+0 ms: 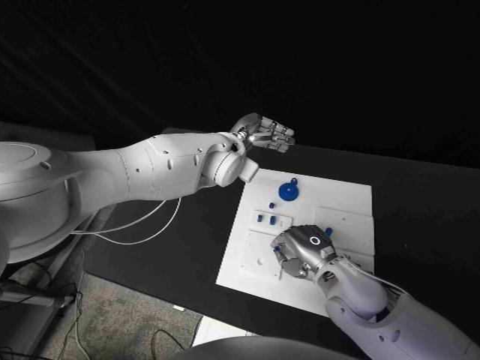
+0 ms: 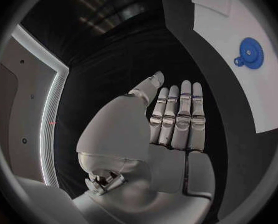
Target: Assemble the parts on the task board
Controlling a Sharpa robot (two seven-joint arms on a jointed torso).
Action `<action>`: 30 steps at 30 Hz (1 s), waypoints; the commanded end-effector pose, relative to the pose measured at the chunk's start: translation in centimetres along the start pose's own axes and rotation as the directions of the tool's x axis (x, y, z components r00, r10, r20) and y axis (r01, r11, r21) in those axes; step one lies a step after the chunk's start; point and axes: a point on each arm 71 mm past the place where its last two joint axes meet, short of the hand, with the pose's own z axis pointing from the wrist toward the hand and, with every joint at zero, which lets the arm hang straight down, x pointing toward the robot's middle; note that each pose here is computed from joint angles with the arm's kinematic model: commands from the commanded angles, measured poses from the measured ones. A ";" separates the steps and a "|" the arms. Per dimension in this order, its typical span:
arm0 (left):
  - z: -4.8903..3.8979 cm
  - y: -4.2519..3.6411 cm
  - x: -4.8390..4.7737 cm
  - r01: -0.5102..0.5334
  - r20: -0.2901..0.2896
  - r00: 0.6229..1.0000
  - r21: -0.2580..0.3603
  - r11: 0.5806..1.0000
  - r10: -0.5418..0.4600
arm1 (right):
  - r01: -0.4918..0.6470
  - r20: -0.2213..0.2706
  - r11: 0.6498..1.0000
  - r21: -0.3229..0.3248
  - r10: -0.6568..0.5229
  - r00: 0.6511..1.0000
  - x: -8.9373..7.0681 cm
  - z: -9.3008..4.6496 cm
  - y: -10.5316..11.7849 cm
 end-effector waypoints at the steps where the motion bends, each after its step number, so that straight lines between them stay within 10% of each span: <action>1: 0.10 -0.24 0.22 0.007 -0.016 1.000 0.007 1.000 -0.007 | 0.017 -0.045 1.000 -0.003 -0.017 0.999 0.6 -0.1 0.2; 30: 0.11 -0.16 0.24 0.008 -0.023 1.000 -0.003 1.000 -0.008 | -0.043 -0.004 0.999 -0.011 0.043 0.999 0.3 -0.2 0.3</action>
